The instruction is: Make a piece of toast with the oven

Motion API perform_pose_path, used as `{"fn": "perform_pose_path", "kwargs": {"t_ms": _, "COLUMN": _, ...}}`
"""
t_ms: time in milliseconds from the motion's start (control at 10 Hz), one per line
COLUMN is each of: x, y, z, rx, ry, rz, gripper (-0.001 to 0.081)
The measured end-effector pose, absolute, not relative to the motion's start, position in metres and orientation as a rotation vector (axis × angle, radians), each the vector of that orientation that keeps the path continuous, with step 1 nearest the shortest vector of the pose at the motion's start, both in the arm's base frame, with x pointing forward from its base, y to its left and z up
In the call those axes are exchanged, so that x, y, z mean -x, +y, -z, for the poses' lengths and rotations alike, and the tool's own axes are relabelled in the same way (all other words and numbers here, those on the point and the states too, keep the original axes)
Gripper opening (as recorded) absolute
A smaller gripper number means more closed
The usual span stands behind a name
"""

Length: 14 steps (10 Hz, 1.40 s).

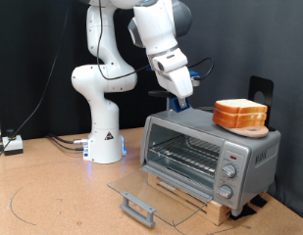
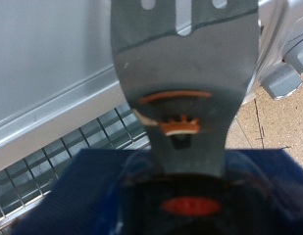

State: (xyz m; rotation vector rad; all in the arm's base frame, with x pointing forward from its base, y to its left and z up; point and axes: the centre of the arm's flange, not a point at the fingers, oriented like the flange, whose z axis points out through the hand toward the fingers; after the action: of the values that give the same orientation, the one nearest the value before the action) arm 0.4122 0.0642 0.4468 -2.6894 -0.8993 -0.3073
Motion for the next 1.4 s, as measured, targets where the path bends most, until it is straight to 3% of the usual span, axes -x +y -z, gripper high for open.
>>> {"fn": "perform_pose_path", "kwargs": {"t_ms": 600, "x": -0.4088, "y": 0.0674, "z": -0.4402, "rx": 2.696, "ry": -0.924, "rz": 0.217, "gripper": 0.0398}}
{"fn": "perform_pose_path", "kwargs": {"t_ms": 1400, "x": -0.4116, "y": 0.0722, "z": -0.4414, "rx": 2.696, "ry": -0.908, "rz": 0.240, "gripper": 0.0397}}
